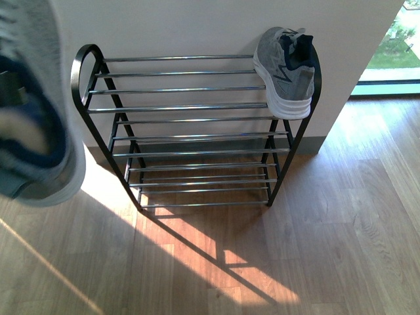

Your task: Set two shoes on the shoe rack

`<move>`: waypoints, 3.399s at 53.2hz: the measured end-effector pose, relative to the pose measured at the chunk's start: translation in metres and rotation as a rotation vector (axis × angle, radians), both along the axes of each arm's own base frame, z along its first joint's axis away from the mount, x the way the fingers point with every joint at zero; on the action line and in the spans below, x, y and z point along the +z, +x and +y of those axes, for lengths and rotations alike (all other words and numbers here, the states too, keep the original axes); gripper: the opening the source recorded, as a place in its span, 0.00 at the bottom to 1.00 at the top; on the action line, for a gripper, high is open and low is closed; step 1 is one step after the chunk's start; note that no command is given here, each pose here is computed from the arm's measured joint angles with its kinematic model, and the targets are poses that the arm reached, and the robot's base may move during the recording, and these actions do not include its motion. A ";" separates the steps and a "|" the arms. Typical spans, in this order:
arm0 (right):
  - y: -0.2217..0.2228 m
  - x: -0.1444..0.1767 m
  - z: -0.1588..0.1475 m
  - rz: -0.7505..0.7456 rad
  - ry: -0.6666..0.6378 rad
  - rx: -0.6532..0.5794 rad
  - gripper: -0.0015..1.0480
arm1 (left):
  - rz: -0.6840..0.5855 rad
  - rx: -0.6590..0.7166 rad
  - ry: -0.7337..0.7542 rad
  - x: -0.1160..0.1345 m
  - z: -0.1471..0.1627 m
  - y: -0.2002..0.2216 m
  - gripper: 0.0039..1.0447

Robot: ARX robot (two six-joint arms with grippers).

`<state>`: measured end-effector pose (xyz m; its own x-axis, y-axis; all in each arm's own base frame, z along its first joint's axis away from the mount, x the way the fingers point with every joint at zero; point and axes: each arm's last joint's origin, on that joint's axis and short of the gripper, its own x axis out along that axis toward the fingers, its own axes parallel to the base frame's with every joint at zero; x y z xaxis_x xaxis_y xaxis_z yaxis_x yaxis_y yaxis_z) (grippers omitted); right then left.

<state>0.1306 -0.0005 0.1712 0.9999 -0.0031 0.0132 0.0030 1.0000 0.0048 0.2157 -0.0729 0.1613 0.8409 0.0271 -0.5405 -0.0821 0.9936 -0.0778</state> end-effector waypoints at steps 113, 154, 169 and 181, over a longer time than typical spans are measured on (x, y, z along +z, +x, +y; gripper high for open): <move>-0.034 -0.001 0.000 -0.002 0.000 0.001 0.02 | 0.162 -0.294 -0.211 -0.061 -0.154 0.276 0.89; -0.034 -0.001 0.000 -0.002 0.000 0.001 0.02 | -0.238 0.076 0.121 0.065 -0.030 0.018 0.91; -0.034 -0.001 0.000 -0.002 -0.001 0.001 0.02 | -0.531 -0.056 0.029 0.062 0.000 -0.031 0.65; -0.034 -0.001 0.000 -0.002 -0.001 0.002 0.02 | -0.566 -0.062 0.076 0.044 0.030 -0.051 0.29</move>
<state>0.0968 -0.0002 0.1698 0.9999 -0.0015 0.0147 0.0015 1.0000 0.0040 0.1645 -0.0431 0.2050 0.9999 -0.0099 -0.0046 0.0098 0.9997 -0.0209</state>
